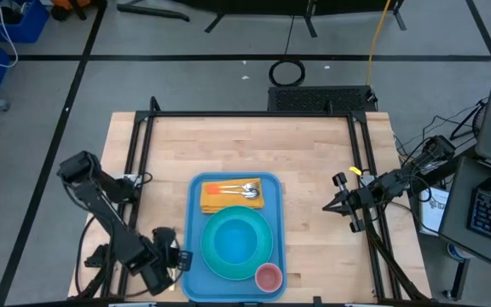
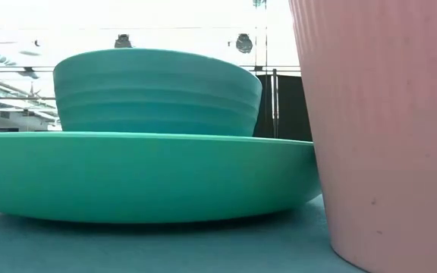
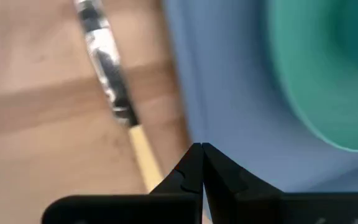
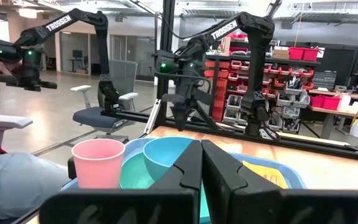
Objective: Set up tray
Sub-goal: Put the yellow knife to the left of the blue plate on the yellow napkin on the blue serving tray
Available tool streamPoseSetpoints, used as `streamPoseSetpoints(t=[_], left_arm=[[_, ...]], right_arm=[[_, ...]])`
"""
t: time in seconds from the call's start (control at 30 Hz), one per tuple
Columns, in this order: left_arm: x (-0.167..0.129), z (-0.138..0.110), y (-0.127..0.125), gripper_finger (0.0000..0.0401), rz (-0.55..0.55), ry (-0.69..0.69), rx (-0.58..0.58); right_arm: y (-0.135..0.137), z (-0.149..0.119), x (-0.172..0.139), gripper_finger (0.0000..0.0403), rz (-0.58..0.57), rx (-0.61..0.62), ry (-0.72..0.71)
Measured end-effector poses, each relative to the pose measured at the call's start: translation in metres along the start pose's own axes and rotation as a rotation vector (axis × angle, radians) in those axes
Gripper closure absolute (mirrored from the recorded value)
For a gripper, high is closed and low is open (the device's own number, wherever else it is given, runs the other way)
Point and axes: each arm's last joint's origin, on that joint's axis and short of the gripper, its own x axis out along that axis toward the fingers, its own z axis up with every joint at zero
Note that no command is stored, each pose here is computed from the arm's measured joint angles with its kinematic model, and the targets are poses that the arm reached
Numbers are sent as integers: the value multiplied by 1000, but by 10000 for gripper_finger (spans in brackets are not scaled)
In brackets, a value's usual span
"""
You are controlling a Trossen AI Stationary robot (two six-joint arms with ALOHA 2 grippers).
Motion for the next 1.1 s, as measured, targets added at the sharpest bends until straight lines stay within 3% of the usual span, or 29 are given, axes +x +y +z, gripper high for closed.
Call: streamPoseSetpoints(t=[0.2,0.53,0.7,1.1], left_arm=[[12,-14,9,335,83,33,-68],[19,-17,5,211,81,52,-84],[20,-17,9,199,157,67,-90],[40,-21,8,199,202,60,-56]], right_arm=[[0,0,0,403,0,0,0],[0,0,0,403,0,0,0],[0,0,0,403,0,0,0],[0,0,0,403,0,0,0]])
